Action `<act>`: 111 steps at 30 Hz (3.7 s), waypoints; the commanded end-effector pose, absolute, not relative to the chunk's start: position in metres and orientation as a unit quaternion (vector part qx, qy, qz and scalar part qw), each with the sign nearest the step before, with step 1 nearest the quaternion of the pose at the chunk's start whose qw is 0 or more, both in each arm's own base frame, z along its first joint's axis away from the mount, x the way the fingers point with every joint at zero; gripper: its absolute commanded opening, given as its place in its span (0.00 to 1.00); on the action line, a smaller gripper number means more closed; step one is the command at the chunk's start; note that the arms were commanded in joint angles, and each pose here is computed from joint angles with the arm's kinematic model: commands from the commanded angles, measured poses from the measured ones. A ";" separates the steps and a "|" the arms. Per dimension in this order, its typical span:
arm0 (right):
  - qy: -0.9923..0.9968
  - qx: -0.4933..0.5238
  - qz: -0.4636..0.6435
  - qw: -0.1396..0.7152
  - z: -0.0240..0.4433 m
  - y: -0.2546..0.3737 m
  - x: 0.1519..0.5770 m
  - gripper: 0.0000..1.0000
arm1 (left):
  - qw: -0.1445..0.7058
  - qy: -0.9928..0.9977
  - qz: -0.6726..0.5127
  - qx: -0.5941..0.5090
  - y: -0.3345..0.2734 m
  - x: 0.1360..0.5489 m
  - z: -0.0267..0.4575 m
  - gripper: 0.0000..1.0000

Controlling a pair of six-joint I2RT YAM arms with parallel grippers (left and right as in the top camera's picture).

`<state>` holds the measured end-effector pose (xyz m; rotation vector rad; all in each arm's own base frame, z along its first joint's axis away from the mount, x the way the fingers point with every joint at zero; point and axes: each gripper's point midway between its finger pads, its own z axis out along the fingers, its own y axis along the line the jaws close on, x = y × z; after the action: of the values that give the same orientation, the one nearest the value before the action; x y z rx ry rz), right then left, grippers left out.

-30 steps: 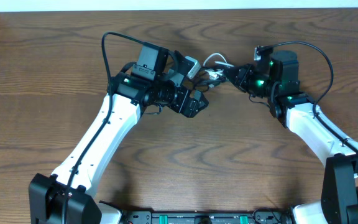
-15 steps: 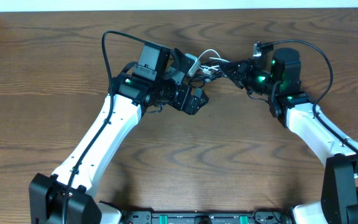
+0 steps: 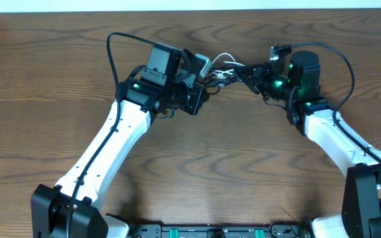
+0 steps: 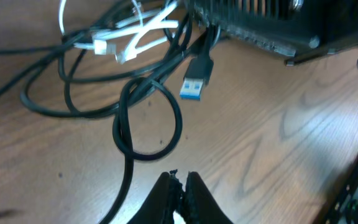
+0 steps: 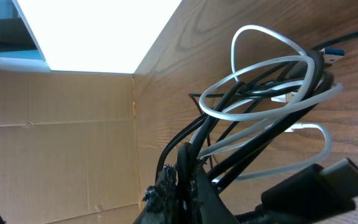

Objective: Untangle cables

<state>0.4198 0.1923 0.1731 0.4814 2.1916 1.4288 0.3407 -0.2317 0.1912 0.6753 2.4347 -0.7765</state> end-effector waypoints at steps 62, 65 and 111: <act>0.772 0.115 0.577 0.238 0.213 0.213 0.410 0.01 | 0.251 0.883 -0.343 0.199 -0.259 0.355 0.201 0.08; 0.773 0.119 0.574 0.243 0.213 0.212 0.412 0.01 | 0.241 0.883 -0.350 0.199 -0.260 0.350 0.200 0.08; 0.782 0.123 0.561 0.241 0.204 0.198 0.414 0.01 | 0.261 0.886 -0.332 0.192 -0.257 0.360 0.201 0.08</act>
<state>0.4156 0.1936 0.1842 0.4157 2.1747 1.5135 0.3560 -0.2556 0.1971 0.5265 2.4092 -0.9060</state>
